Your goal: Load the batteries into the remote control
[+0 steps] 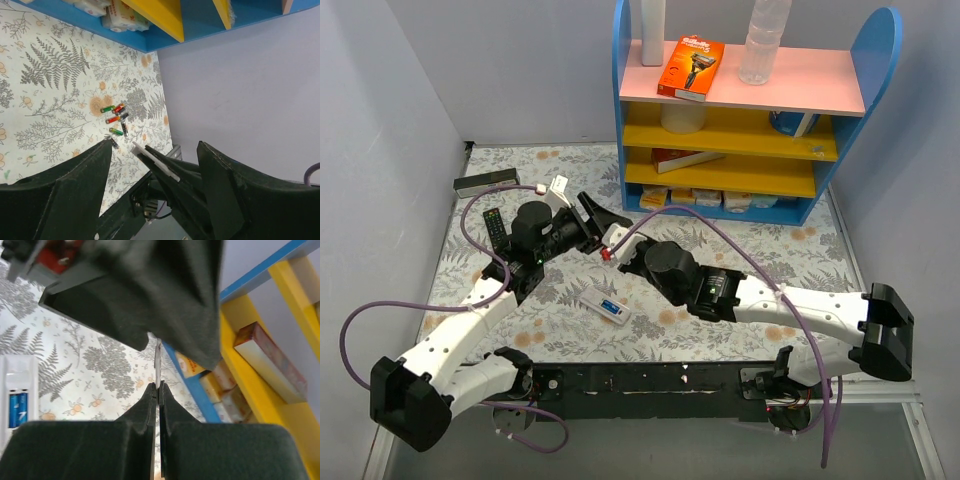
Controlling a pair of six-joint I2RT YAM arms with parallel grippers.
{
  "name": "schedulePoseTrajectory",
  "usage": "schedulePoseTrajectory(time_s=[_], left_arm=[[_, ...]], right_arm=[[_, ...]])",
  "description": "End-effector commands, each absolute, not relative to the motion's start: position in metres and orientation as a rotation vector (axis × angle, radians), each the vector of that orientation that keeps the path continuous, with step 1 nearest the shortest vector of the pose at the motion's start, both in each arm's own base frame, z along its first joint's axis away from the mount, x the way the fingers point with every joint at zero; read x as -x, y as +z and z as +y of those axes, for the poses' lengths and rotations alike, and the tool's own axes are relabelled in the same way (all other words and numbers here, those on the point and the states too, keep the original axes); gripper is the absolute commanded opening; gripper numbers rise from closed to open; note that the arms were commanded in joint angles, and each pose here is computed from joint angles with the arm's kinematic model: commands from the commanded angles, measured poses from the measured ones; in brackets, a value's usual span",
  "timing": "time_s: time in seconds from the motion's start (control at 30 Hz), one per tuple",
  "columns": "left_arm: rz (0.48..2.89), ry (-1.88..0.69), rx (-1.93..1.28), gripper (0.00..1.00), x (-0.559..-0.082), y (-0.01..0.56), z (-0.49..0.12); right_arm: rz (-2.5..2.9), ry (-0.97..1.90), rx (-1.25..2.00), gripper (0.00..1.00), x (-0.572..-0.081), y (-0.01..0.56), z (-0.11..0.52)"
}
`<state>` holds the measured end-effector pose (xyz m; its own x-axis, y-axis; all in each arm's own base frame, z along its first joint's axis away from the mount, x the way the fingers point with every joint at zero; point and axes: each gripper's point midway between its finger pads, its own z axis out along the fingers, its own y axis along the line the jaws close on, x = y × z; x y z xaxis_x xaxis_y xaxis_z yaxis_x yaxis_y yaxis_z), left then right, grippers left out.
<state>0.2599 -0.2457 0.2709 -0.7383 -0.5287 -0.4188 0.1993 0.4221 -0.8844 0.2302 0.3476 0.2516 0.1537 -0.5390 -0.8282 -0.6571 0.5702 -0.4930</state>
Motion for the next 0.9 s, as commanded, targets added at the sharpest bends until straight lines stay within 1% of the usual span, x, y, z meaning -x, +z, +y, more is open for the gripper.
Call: schedulePoseTrajectory(time_s=[0.0, 0.23, 0.37, 0.4, 0.57, 0.7, 0.73, 0.8, 0.83, 0.87], left_arm=[[1.981, -1.441, 0.293, 0.68, -0.259, 0.294, -0.253], [1.998, -1.471, 0.304, 0.63, -0.256, 0.298, -0.256], [2.017, -1.491, 0.298, 0.56, -0.254, 0.296, -0.258], [2.014, -1.493, 0.299, 0.52, -0.254, 0.297, -0.258], [2.019, -1.5, 0.292, 0.43, -0.253, 0.297, -0.259], [2.013, -1.509, 0.299, 0.3, -0.252, 0.297, -0.259], [2.013, -1.51, 0.303, 0.22, -0.252, 0.296, -0.259], [2.003, -1.506, 0.314, 0.14, -0.252, 0.297, -0.257], [2.005, -1.504, 0.319, 0.07, -0.252, 0.295, -0.257], [1.999, -1.5, 0.333, 0.05, -0.252, 0.296, -0.255]], right_arm=[[1.385, -0.086, 0.983, 0.01, -0.242, 0.277, 0.341], [1.33, -0.26, 0.932, 0.01, -0.244, 0.279, 0.334], [1.292, -0.326, 0.913, 0.01, -0.245, 0.284, 0.33], [1.286, -0.342, 0.905, 0.01, -0.244, 0.286, 0.329], [1.195, -0.449, 0.91, 0.01, -0.239, 0.29, 0.328], [1.136, -0.529, 0.903, 0.01, -0.235, 0.291, 0.33], [1.126, -0.545, 0.9, 0.01, -0.234, 0.292, 0.33], [1.11, -0.575, 0.878, 0.01, -0.233, 0.296, 0.327], [1.107, -0.578, 0.87, 0.01, -0.233, 0.297, 0.327], [1.103, -0.584, 0.856, 0.01, -0.233, 0.3, 0.325]])
